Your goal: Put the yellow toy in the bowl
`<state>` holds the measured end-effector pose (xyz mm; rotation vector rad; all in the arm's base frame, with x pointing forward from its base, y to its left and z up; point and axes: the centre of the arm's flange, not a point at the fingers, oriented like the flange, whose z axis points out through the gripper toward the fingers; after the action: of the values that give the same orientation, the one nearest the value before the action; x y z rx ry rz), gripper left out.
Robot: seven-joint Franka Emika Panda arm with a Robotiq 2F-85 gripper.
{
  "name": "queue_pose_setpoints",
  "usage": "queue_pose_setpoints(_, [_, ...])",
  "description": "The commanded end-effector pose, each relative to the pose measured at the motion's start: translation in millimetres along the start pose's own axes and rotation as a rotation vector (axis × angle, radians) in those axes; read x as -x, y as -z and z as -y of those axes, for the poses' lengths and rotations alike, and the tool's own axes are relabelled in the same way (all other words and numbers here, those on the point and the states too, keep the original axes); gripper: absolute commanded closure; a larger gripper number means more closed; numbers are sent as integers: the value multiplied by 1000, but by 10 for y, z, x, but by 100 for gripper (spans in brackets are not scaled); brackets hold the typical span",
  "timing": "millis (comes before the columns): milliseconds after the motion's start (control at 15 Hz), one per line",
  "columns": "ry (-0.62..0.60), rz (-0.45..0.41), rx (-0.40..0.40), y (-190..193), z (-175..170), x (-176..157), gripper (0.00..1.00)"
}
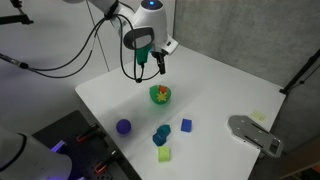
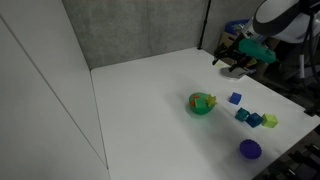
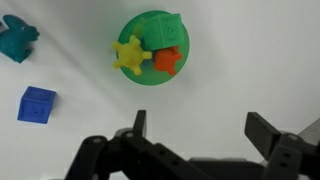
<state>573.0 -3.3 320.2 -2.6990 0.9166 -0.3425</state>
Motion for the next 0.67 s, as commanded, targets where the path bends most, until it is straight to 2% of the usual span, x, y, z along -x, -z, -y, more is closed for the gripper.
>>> queue_pose_setpoints(0, [105, 62, 41, 565, -176, 22, 0])
queue_pose_setpoints(333, [223, 103, 179, 1275, -421, -9, 0])
queue_pose_setpoints(600, [339, 155, 223, 1866, -515, 63, 0])
